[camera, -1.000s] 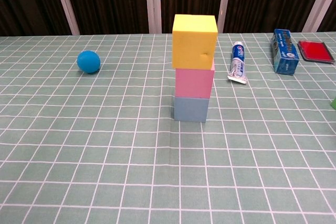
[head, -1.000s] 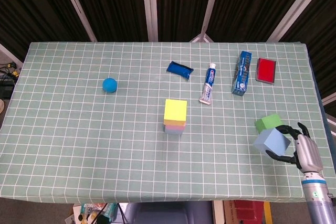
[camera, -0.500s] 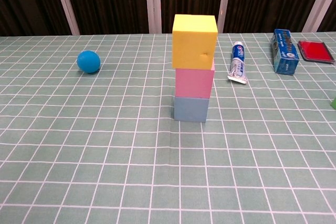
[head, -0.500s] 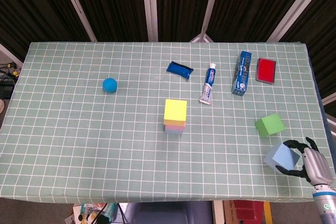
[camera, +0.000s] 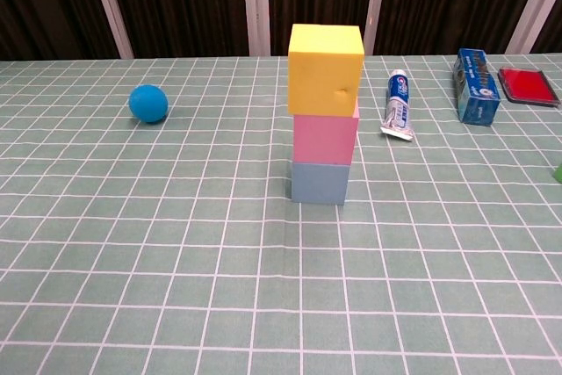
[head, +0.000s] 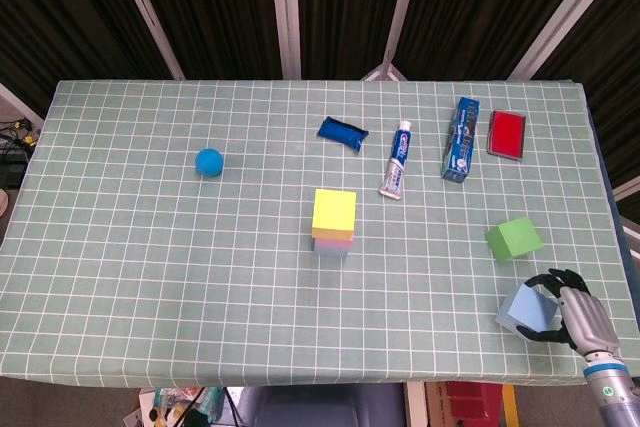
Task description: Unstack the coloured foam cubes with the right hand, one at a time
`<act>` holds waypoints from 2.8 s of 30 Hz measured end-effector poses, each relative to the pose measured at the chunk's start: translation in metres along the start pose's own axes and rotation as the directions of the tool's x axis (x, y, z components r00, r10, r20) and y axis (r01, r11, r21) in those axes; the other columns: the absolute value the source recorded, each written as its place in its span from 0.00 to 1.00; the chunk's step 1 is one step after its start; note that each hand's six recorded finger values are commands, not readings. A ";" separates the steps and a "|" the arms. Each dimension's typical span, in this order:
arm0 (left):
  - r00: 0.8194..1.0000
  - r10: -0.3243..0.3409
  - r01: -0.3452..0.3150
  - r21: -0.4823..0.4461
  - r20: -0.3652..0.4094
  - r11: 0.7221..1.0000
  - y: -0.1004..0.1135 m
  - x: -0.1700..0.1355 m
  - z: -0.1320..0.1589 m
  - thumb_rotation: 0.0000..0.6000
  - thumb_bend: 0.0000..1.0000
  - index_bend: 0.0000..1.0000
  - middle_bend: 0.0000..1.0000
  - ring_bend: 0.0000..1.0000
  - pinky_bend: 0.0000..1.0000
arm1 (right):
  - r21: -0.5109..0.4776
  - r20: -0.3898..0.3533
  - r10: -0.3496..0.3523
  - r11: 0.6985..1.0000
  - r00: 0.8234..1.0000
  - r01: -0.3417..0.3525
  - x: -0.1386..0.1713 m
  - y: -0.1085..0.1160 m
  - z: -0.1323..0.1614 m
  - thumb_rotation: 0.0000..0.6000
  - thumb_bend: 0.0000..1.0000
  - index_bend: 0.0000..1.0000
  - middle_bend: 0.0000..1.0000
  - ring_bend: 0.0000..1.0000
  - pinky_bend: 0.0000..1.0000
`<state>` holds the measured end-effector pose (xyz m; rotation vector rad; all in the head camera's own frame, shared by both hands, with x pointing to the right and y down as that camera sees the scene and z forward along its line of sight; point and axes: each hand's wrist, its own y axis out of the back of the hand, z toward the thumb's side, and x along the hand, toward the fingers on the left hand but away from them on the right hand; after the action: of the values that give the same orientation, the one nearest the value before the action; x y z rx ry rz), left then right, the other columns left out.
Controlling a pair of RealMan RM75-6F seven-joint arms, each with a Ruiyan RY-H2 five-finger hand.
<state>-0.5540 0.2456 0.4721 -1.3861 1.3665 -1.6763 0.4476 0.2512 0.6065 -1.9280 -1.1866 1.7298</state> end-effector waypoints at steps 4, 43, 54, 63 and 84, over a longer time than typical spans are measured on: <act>1.000 0.003 -0.003 -0.002 -0.003 1.000 0.001 0.000 -0.001 1.00 0.25 0.14 0.00 0.00 0.00 | 0.007 -0.001 -0.002 1.000 1.000 0.002 -0.002 -0.002 0.000 1.00 0.23 0.23 0.13 0.01 0.00; 1.000 -0.020 0.020 0.015 -0.011 1.000 -0.007 0.005 0.003 1.00 0.25 0.15 0.00 0.00 0.00 | -0.291 -0.262 0.081 0.943 0.962 -0.159 -0.079 0.019 0.232 1.00 0.20 0.14 0.07 0.00 0.00; 1.000 -0.013 0.013 -0.002 -0.028 1.000 -0.003 0.007 -0.001 1.00 0.26 0.15 0.00 0.00 0.00 | -0.258 -0.272 0.101 0.950 0.957 -0.174 -0.086 0.001 0.306 1.00 0.20 0.14 0.07 0.00 0.00; 0.999 -0.017 0.017 -0.006 -0.032 1.000 -0.003 0.008 -0.002 1.00 0.25 0.15 0.00 0.00 0.00 | -0.259 -0.278 0.124 0.945 0.952 -0.199 -0.084 -0.012 0.337 1.00 0.20 0.14 0.07 0.00 0.00; 0.999 -0.022 0.021 -0.013 -0.049 1.000 -0.001 0.009 -0.006 1.00 0.26 0.18 0.00 0.00 0.00 | -0.196 -0.252 0.050 0.975 0.966 -0.102 -0.095 -0.022 0.365 1.00 0.20 0.23 0.60 0.38 0.00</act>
<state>-0.5622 0.2399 0.4767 -1.3792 1.3960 -1.7293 0.1082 0.0862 0.6007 -2.2605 -1.2555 1.3943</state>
